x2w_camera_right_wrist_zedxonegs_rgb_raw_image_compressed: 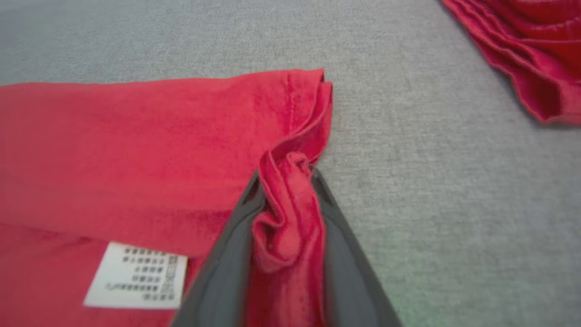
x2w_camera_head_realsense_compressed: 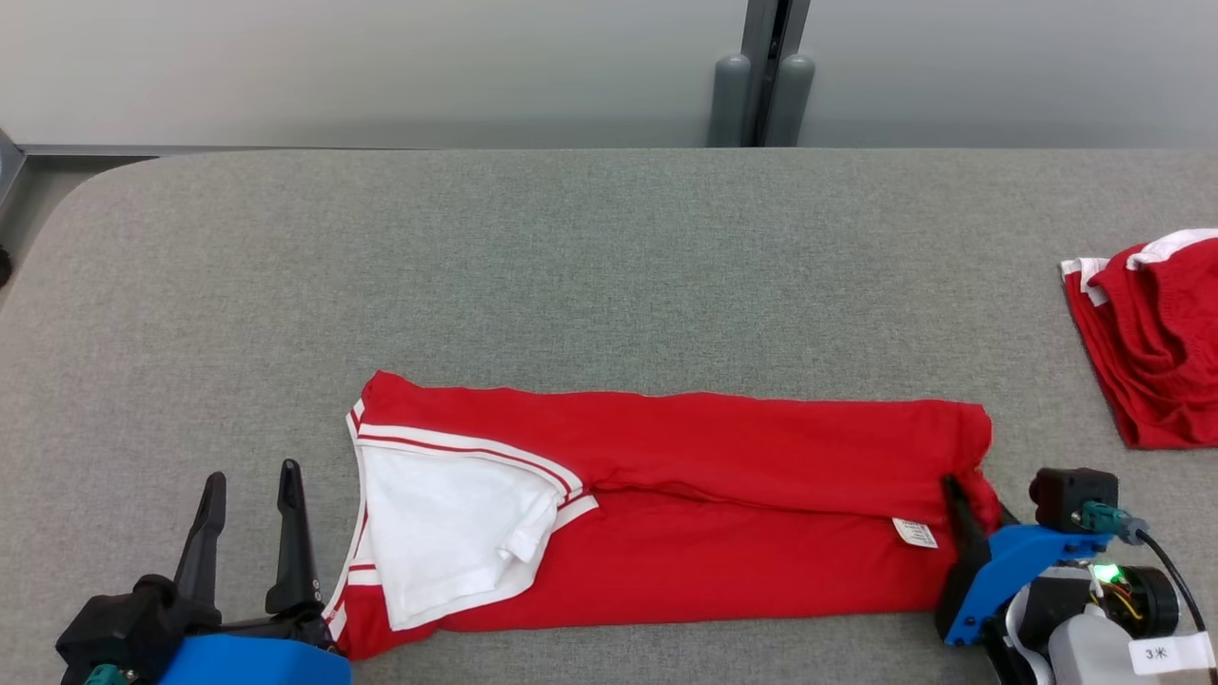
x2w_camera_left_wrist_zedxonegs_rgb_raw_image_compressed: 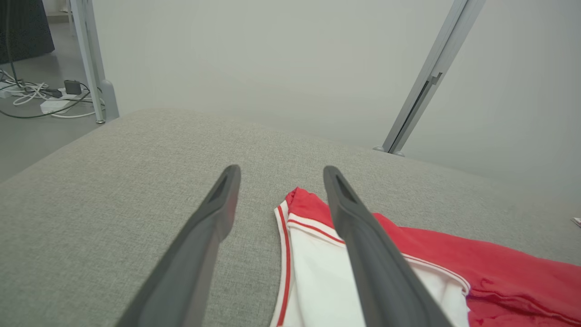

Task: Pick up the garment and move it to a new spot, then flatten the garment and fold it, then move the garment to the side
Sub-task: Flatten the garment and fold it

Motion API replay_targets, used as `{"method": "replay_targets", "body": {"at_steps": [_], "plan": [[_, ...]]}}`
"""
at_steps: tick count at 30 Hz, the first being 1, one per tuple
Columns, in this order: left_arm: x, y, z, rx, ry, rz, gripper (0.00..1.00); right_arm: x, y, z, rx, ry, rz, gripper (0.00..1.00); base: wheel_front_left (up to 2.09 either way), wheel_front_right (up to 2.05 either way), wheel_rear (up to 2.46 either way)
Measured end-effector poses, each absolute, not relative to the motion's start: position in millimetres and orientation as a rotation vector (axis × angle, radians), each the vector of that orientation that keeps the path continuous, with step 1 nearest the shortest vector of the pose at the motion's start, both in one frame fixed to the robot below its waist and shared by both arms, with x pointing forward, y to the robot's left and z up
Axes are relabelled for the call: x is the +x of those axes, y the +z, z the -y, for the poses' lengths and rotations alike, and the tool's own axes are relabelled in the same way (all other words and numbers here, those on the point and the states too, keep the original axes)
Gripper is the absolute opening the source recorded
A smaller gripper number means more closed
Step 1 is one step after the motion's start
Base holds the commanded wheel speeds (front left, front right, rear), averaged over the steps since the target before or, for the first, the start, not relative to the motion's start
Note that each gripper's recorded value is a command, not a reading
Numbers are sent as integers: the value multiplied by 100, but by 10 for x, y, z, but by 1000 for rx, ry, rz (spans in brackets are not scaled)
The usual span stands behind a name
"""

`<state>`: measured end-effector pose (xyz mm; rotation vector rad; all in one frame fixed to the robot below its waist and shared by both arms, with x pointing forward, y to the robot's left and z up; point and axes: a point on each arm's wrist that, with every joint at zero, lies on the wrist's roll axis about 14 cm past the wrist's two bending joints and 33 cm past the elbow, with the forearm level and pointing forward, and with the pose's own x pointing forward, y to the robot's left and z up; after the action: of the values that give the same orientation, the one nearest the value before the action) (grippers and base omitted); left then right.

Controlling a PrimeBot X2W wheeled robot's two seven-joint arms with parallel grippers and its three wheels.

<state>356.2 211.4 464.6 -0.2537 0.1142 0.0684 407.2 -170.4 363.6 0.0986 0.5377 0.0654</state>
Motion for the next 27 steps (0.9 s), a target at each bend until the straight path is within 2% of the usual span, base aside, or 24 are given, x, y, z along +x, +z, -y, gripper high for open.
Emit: {"method": "replay_targets", "body": {"at_steps": [6,11,17,21,27], "plan": [[3643,4616,-2006,-237,34,-124,100,4147,3726,1870,115,12,-503,0,0,0,0],[3713,4598,-1848,-241,-12,-130,100,4154,3961,2396,79,-97,-438,0,0,0,0],[3806,4583,-1616,-248,-81,-138,100,3967,4208,2910,55,-216,-400,0,0,0,0],[3852,4589,-1522,-244,-110,-135,100,3972,4326,2803,99,-199,-376,0,0,0,0],[3839,4585,-1472,-242,-128,-140,100,4037,4409,2241,165,-51,-368,0,0,0,0]]}}
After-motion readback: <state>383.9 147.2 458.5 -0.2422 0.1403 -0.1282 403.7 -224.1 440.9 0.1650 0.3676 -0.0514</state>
